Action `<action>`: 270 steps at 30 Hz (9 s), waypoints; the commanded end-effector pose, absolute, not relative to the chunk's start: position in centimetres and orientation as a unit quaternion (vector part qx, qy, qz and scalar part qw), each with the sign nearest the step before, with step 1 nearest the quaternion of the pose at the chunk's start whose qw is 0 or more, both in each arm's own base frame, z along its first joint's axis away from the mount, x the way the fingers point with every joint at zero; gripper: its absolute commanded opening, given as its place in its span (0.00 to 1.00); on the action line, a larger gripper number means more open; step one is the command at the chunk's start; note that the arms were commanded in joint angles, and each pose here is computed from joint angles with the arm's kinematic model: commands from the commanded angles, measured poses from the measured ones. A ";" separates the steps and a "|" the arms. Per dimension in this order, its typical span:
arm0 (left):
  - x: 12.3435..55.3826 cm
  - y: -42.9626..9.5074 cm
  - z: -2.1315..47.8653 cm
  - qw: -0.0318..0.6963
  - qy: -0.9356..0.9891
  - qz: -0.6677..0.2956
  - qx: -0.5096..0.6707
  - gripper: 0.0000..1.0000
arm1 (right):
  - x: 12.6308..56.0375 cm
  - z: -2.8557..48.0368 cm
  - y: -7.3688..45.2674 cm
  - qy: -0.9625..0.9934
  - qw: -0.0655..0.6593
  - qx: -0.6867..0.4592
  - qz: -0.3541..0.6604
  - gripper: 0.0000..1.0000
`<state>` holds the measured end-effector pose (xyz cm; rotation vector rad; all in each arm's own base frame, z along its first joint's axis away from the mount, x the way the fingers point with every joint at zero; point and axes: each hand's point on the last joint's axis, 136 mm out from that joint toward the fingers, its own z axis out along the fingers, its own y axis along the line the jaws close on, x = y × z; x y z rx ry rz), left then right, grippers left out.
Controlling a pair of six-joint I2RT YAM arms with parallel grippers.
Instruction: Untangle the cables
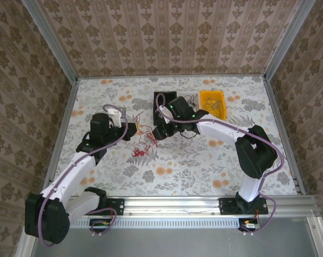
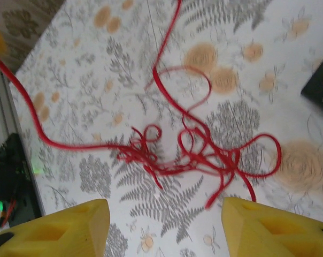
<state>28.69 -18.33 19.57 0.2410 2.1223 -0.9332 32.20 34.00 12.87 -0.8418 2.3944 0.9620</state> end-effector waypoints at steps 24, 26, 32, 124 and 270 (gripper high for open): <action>29.6 -20.0 19.5 0.385 0.832 -0.384 0.112 0.00 | 33.7 4.5 33.7 0.896 0.150 -0.306 0.285 0.44; 29.8 -20.0 19.5 0.387 0.832 -0.383 0.111 0.00 | 33.6 4.4 33.7 0.896 0.152 -0.303 0.288 0.33; 30.1 -19.5 19.3 0.393 0.837 -0.368 0.103 0.00 | 33.7 5.0 31.8 0.903 0.175 -0.291 0.262 0.02; 44.4 -29.1 15.8 0.376 0.909 -0.037 0.176 0.00 | 32.8 3.3 7.2 0.952 0.273 0.125 0.064 0.00; 37.8 -13.2 10.8 0.346 0.920 -0.091 -0.157 0.48 | 54.6 15.3 29.4 0.879 0.411 -0.047 0.237 0.04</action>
